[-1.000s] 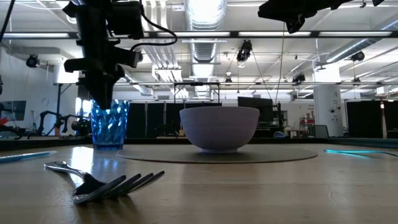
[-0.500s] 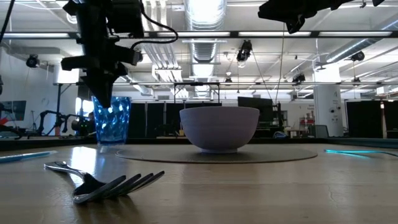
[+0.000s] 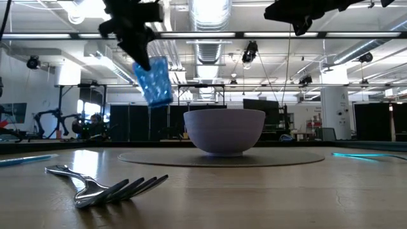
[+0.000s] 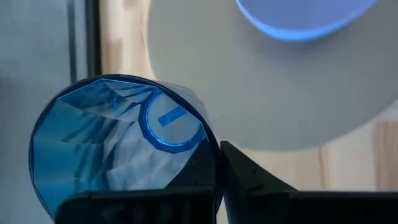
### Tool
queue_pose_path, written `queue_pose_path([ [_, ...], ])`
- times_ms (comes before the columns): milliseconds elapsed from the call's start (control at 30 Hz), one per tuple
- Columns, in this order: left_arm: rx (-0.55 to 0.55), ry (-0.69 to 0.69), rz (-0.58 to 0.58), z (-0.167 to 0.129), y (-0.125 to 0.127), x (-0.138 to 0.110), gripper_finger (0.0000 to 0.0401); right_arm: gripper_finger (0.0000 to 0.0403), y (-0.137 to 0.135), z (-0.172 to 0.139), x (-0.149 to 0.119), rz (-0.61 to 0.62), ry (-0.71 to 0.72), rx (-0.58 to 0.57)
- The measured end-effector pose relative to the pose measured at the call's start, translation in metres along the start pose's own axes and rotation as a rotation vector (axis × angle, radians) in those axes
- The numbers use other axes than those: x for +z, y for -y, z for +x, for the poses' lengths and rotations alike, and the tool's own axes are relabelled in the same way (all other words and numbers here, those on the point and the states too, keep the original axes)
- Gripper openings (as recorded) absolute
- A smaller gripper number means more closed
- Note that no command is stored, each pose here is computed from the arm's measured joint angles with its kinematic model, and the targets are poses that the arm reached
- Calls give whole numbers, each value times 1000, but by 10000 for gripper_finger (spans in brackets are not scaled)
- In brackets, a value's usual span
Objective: Pick & Place Utensil
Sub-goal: Put the blue cup on the gray table mat to the top left of the purple bowl
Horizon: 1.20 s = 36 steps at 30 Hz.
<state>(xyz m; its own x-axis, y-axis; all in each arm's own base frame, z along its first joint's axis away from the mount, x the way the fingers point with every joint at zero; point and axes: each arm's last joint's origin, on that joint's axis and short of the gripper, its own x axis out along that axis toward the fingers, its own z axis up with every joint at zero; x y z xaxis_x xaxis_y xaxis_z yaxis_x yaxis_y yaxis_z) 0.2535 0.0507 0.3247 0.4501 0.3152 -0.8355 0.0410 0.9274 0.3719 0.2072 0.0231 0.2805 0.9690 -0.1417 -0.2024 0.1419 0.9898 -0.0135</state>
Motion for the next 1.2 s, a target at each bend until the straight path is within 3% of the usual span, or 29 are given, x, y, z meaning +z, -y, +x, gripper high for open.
queue_pose_path([
  [233, 2, 5, 47, -12, -20, 36, 3, 69, 0, 0, -1, 30, -4, 0],
  [500, -182, -76, 15, 2, -39, 57, 3, 82, 0, 0, -1, 49, -6, 0],
  [667, -260, -84, 5, 17, -39, 52, 3, 86, 0, 0, -2, 45, -11, 0],
  [1200, -351, -139, -7, 71, -10, 16, 3, 63, 0, 0, -1, 30, -5, 0],
])
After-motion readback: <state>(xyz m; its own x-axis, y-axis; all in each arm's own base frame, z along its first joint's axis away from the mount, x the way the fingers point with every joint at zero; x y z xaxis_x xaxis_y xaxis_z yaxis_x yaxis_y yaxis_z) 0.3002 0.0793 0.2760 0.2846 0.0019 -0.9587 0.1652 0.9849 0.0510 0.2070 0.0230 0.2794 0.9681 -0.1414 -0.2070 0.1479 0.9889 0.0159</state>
